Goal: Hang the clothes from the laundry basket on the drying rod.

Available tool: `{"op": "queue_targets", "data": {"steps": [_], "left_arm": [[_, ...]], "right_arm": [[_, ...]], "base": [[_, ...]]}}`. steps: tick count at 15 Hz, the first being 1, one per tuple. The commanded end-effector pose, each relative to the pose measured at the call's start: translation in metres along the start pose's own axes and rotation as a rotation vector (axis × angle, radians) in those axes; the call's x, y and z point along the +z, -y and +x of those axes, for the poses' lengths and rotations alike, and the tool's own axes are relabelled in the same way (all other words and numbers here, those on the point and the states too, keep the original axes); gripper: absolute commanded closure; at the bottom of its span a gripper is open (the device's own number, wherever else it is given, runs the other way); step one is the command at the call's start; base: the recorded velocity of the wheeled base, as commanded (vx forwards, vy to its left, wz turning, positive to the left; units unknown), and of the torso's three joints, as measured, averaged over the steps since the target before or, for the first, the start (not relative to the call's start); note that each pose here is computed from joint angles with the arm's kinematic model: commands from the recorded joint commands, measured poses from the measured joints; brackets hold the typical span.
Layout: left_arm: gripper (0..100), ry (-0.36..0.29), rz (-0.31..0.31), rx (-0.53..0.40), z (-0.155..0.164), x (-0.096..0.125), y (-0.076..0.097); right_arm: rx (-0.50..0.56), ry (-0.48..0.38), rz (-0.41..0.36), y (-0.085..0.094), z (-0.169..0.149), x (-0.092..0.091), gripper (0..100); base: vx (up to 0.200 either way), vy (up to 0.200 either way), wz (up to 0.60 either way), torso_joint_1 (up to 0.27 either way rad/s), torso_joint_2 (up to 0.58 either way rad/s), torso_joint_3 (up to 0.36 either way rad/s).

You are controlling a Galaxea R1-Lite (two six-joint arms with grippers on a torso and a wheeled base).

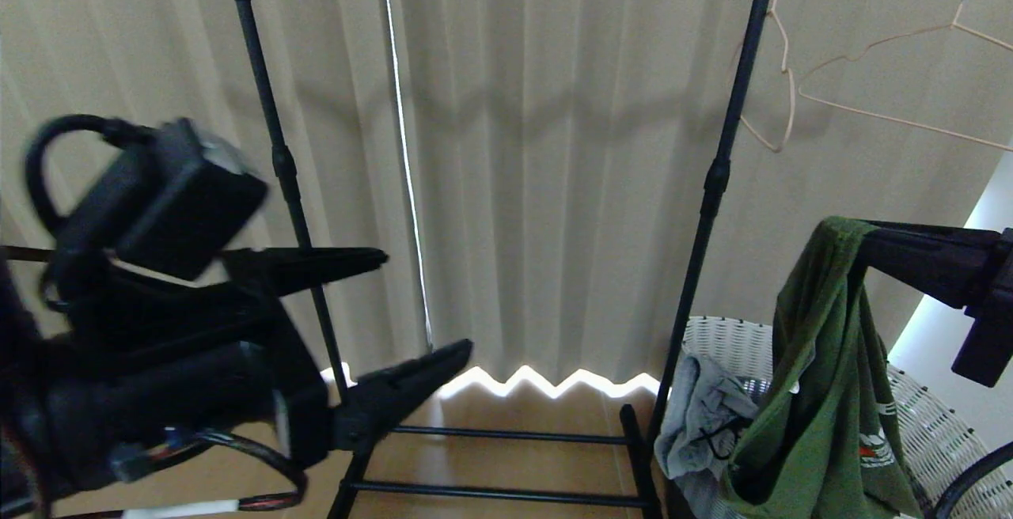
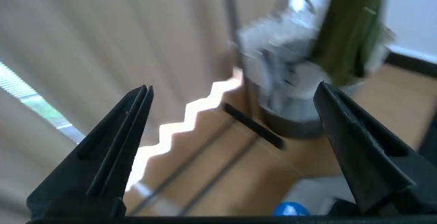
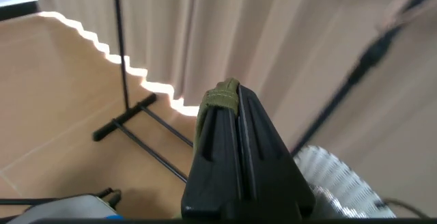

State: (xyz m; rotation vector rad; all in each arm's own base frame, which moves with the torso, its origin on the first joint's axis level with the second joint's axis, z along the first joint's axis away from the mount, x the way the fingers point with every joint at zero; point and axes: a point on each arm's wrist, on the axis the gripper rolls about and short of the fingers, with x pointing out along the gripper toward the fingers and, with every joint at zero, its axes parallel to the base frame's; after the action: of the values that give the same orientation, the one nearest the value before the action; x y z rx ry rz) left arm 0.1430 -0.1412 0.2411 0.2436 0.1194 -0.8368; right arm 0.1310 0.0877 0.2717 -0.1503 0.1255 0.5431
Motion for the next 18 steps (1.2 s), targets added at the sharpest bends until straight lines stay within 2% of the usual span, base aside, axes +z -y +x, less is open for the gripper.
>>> {"op": "queue_targets", "data": {"steps": [1,5,8,11,13,15,18], "left_arm": [[0,-0.106,0.009,-0.089,0.053,-0.013,0.023],[0,-0.118,-0.096,-0.149,0.066,-0.017,0.042],[0,-0.122,-0.113,-0.189,0.101,-0.034,0.069],[0,-0.163,-0.12,-0.213,0.122,-0.046,0.091],[0,-0.174,-0.151,-0.212,0.138,-0.048,0.098],[0,-0.178,-0.188,-0.168,0.153,-0.049,0.103],[0,-0.2,-0.196,-0.146,0.161,-0.055,0.107]], "right_arm": [[0.018,-0.014,-0.005,-0.003,0.012,0.003,100],[0.03,0.008,-0.003,-0.005,0.011,0.008,100],[0.059,0.017,-0.001,-0.01,0.009,0.01,100],[0.093,0.038,0.019,-0.015,0.008,0.016,100],[0.131,0.057,0.032,-0.02,0.001,0.018,100],[0.159,0.072,0.03,-0.024,-0.003,0.02,100],[0.178,0.076,0.032,-0.026,-0.005,0.02,100]], "base": [[0.0,0.0,0.0,0.0,0.0,0.0],[0.0,0.0,0.0,0.0,0.0,0.0],[0.0,0.0,0.0,0.0,0.0,0.0],[0.0,0.0,0.0,0.0,0.0,0.0],[0.0,0.0,0.0,0.0,0.0,0.0],[0.0,0.0,0.0,0.0,0.0,0.0],[0.0,0.0,0.0,0.0,0.0,0.0]]}}
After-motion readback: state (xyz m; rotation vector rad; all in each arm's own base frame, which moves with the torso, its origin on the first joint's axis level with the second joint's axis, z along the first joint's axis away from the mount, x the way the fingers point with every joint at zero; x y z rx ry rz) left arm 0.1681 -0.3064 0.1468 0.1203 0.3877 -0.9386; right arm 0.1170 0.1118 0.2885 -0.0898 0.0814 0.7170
